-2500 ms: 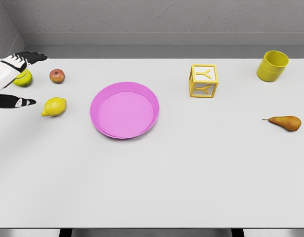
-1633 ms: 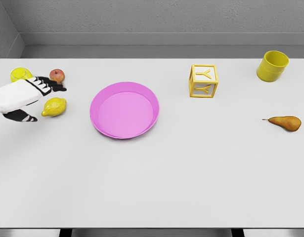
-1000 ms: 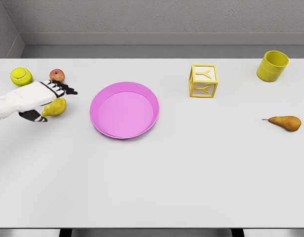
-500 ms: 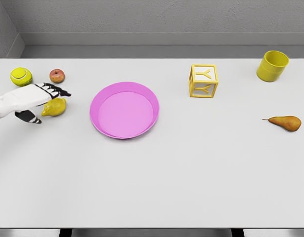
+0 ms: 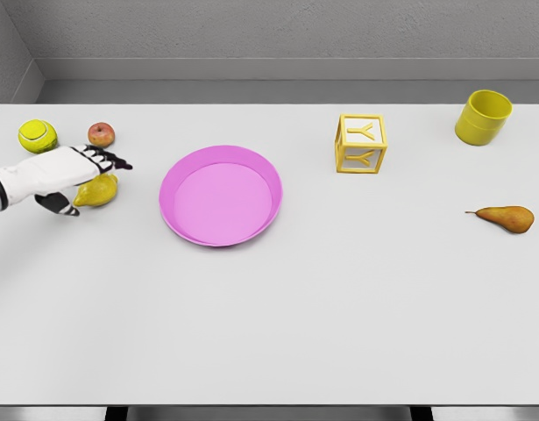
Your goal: Put the lemon on the plate with left arm
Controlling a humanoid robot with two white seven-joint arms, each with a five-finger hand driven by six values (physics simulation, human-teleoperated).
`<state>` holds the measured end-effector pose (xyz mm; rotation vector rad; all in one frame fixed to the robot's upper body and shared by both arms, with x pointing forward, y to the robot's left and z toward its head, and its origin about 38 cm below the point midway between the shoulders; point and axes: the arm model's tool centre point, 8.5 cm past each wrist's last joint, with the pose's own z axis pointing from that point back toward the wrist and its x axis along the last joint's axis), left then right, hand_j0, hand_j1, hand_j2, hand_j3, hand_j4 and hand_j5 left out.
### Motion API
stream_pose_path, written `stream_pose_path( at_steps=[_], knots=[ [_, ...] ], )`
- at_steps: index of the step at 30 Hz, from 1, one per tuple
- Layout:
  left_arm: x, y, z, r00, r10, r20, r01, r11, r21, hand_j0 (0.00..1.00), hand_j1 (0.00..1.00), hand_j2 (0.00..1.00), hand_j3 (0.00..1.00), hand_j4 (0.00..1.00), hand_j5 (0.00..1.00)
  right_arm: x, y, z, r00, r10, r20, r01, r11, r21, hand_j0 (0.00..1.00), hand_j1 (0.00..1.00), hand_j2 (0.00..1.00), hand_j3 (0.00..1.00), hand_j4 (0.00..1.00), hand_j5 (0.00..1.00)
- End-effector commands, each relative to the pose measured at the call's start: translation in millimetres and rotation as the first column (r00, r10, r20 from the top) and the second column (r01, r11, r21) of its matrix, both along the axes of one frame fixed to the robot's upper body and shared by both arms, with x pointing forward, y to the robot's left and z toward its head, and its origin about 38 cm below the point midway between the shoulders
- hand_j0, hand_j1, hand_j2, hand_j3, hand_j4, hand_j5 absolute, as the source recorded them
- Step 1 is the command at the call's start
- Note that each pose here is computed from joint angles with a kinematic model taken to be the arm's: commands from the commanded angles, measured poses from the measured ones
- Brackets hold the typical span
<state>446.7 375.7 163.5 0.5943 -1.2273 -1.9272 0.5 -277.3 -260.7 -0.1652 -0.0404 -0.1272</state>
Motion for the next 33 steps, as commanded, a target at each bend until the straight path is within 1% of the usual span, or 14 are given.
stream_pose_path(
  at_steps=[1, 3, 7, 8, 9, 13, 15, 19, 21, 22, 28, 30, 31, 33],
  knots=[
    [0.2, -2.5, -6.6, 1.000, -0.001, -0.015, 0.001, 1.000, 0.001, 1.00, 1.00, 1.00, 1.00, 1.00, 1.00, 0.0, 0.0, 0.0, 1.000, 0.000, 0.000, 0.000, 1.000, 0.000, 1.00, 1.00, 1.00, 1.00, 1.00, 1.00],
    [3.4, -6.9, -9.6, 1.000, -0.005, -0.022, 0.005, 1.000, -0.001, 1.00, 1.00, 1.00, 1.00, 1.00, 1.00, 0.0, 0.0, 0.0, 1.000, 0.000, 0.000, 0.000, 1.000, 0.000, 1.00, 1.00, 1.00, 1.00, 1.00, 1.00],
    [2.9, -8.8, -12.1, 1.000, -0.010, -0.029, 0.010, 1.000, 0.003, 1.00, 1.00, 1.00, 1.00, 1.00, 1.00, 0.0, 0.0, 0.0, 1.000, 0.000, 0.000, 0.000, 1.000, 0.000, 1.00, 1.00, 1.00, 1.00, 1.00, 1.00],
    [2.9, -8.8, -12.6, 1.000, -0.012, -0.028, 0.012, 1.000, 0.017, 1.00, 1.00, 1.00, 1.00, 1.00, 1.00, 0.0, 0.1, 0.0, 1.000, 0.000, 0.000, 0.000, 1.000, 0.001, 1.00, 1.00, 1.00, 1.00, 1.00, 1.00],
    [2.8, -8.5, -12.9, 1.000, -0.012, -0.028, 0.012, 1.000, 0.023, 0.96, 0.96, 0.96, 0.96, 0.96, 0.96, 0.0, 0.0, 0.0, 1.000, 0.000, 0.000, 0.000, 1.000, 0.000, 1.00, 1.00, 1.00, 1.00, 1.00, 1.00],
    [2.3, -9.8, -15.0, 0.999, -0.016, -0.033, 0.017, 0.999, 0.028, 0.95, 0.95, 0.95, 0.95, 0.95, 0.95, 0.0, 0.0, 0.0, 1.000, 0.000, 0.000, 0.000, 1.000, 0.000, 1.00, 1.00, 1.00, 1.00, 1.00, 1.00],
    [1.8, -10.9, -16.1, 0.999, -0.020, -0.037, 0.021, 0.999, 0.032, 0.93, 0.93, 0.93, 0.93, 0.93, 0.93, 0.0, 0.0, 0.0, 1.000, 0.000, 0.000, 0.000, 1.000, 0.000, 1.00, 1.00, 1.00, 1.00, 1.00, 1.00],
    [3.0, -10.9, -14.5, 0.999, -0.020, -0.032, 0.022, 0.999, 0.039, 0.88, 0.88, 0.88, 0.88, 0.88, 0.88, 0.0, 0.0, 0.0, 1.000, 0.000, 0.000, 0.000, 1.000, 0.000, 1.00, 1.00, 1.00, 1.00, 1.00, 1.00],
    [2.5, -10.3, -15.1, 0.999, -0.020, -0.038, 0.022, 0.999, 0.045, 0.88, 0.88, 0.88, 0.88, 0.88, 0.88, 0.0, 0.0, 0.0, 1.000, 0.000, 0.000, 0.000, 1.000, 0.000, 1.00, 1.00, 1.00, 1.00, 1.00, 1.00],
    [1.9, -9.9, -16.5, 0.998, -0.020, -0.054, 0.023, 0.998, 0.055, 0.88, 0.88, 0.88, 0.88, 0.88, 0.88, 0.0, 0.1, 0.0, 1.000, 0.000, 0.000, 0.000, 1.000, 0.001, 1.00, 1.00, 1.00, 1.00, 1.00, 1.00],
    [3.5, -8.8, -12.8, 0.999, -0.019, -0.048, 0.022, 0.998, 0.060, 0.88, 0.88, 0.88, 0.88, 0.88, 0.88, -0.1, 0.0, 0.0, 1.000, 0.000, -0.001, 0.000, 1.000, 0.000, 1.00, 1.00, 1.00, 1.00, 1.00, 1.00],
    [2.9, -9.0, -14.4, 0.998, -0.020, -0.059, 0.024, 0.997, 0.068, 0.86, 0.86, 0.86, 0.86, 0.86, 0.86, 0.0, 0.0, 0.0, 1.000, 0.000, 0.000, 0.000, 1.000, 0.000, 1.00, 1.00, 1.00, 1.00, 1.00, 1.00],
    [2.7, -9.2, -14.9, 0.998, -0.021, -0.061, 0.025, 0.997, 0.069, 0.83, 0.83, 0.83, 0.83, 0.83, 0.83, 0.0, 0.0, 0.0, 1.000, 0.000, 0.000, 0.000, 1.000, 0.000, 1.00, 1.00, 1.00, 1.00, 1.00, 1.00],
    [3.2, -6.6, -13.0, 0.998, -0.016, -0.059, 0.021, 0.997, 0.075, 0.80, 0.80, 0.80, 0.80, 0.80, 0.80, 0.0, 0.0, 0.0, 1.000, 0.000, 0.000, 0.000, 1.000, 0.000, 1.00, 1.00, 1.00, 1.00, 1.00, 1.00]
  ],
)
